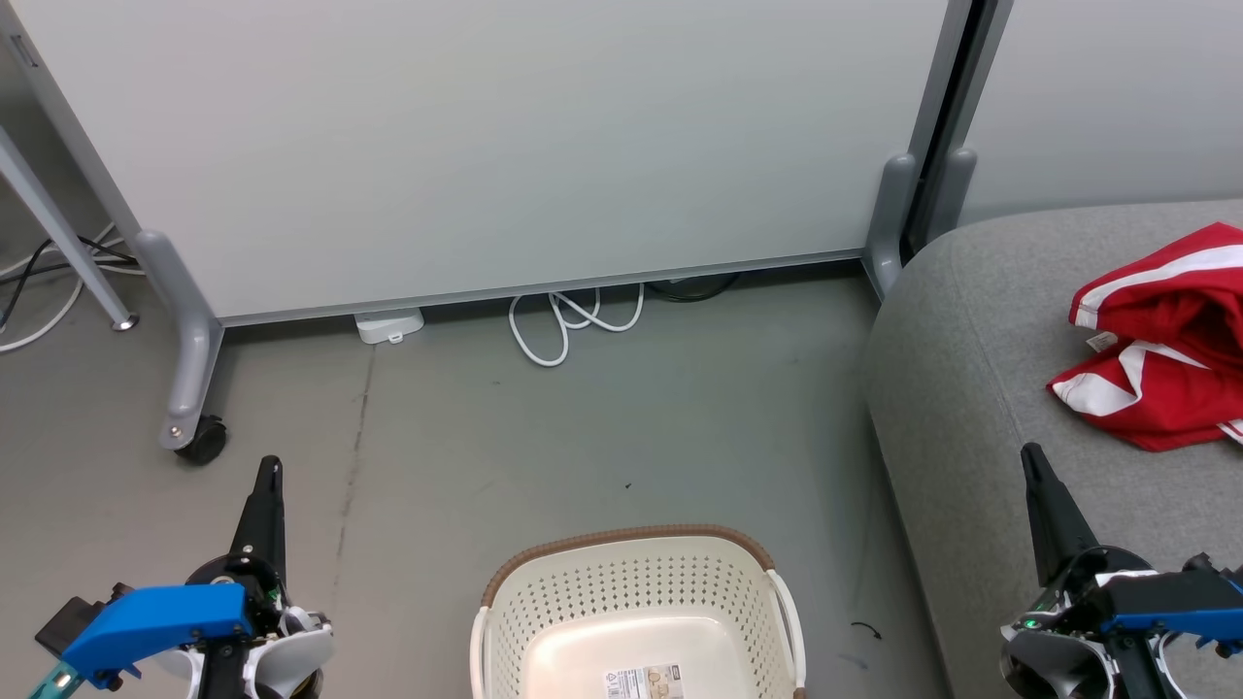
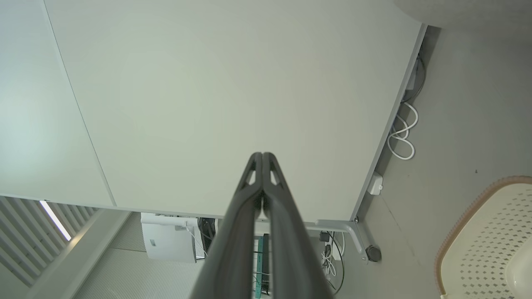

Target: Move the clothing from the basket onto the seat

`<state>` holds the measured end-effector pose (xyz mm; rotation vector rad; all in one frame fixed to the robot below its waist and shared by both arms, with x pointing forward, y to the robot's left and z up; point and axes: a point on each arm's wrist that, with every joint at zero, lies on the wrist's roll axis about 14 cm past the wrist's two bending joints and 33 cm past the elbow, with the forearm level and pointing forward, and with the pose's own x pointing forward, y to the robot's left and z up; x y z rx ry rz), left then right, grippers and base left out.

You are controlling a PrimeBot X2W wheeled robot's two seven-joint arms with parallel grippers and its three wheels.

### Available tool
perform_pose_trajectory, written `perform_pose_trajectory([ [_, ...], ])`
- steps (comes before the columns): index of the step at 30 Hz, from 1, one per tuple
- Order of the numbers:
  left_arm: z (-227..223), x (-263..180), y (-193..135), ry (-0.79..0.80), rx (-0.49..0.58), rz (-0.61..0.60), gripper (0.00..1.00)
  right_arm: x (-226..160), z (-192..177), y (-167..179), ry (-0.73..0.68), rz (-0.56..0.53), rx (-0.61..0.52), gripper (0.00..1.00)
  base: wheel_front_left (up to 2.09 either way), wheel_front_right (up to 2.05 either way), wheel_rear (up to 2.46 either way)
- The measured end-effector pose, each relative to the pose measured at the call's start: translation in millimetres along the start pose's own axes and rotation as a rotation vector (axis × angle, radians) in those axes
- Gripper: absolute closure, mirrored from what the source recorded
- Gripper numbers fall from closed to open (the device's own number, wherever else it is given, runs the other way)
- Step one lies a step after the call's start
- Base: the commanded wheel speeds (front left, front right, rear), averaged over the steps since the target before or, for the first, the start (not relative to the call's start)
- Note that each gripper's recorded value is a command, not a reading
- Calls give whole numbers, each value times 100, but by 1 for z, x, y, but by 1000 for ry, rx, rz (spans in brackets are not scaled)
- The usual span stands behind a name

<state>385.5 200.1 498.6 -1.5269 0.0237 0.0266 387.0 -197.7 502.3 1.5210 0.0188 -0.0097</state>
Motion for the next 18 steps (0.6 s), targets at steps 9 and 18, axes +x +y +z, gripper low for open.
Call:
perform_pose_trajectory([
  [9,1,2,-5,1,-46,-17,100,0,2,1,-6,8,54,100,0,0,0],
  [18,0,2,-5,2,-46,-18,100,0,2,2,-6,10,54,100,0,0,0],
])
